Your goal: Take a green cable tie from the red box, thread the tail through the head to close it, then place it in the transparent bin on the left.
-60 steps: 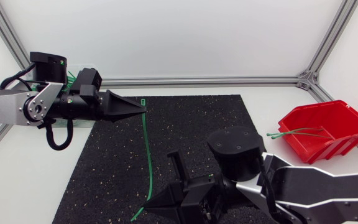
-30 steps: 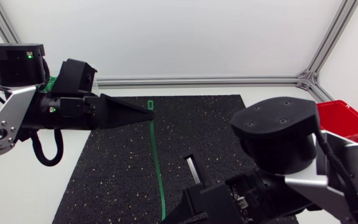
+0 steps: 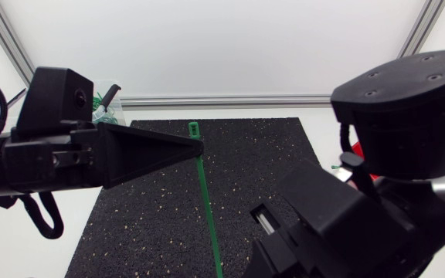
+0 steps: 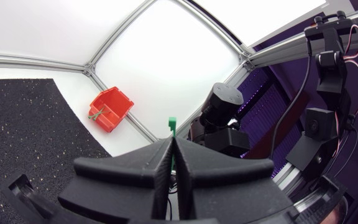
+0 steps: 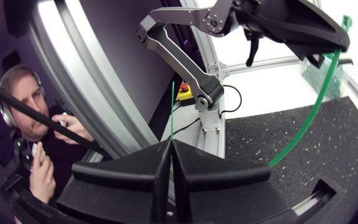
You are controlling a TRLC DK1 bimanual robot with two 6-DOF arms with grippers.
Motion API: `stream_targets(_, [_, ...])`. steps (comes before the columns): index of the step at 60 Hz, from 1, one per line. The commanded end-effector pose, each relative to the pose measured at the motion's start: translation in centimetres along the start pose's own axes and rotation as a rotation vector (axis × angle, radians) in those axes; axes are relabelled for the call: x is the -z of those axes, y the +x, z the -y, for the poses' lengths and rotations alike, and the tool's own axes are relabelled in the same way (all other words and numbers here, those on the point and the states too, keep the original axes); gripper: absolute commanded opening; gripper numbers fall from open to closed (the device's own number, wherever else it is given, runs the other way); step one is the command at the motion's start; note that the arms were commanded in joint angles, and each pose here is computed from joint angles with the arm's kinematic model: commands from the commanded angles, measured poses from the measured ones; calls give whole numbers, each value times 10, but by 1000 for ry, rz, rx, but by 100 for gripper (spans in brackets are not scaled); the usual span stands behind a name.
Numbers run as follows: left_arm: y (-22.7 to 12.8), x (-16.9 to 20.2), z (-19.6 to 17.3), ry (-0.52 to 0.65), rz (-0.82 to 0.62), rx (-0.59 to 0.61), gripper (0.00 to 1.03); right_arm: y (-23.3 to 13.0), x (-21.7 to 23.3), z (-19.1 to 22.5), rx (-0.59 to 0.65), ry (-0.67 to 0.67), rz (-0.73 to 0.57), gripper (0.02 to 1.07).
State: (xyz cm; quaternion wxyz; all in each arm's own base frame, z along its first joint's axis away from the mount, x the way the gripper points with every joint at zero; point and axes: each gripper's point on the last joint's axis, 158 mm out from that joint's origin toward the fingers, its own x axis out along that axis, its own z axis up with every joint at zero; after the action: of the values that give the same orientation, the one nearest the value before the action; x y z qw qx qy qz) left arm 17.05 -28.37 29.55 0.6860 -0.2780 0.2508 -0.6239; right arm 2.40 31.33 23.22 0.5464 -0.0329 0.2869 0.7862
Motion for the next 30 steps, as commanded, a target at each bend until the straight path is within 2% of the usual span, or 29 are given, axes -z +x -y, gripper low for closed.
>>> stream_targets(1, [0,9,15,-43,-2,17,4,-7,-14,-12,-23,144,30,8])
stream_targets(8, [1,16,25,-54,7,1,4,-10,-20,-17,-27,278,42,8])
stream_targets(30, [-8,43,30,-52,26,-21,4,-18,-45,-28,-49,480,79,8])
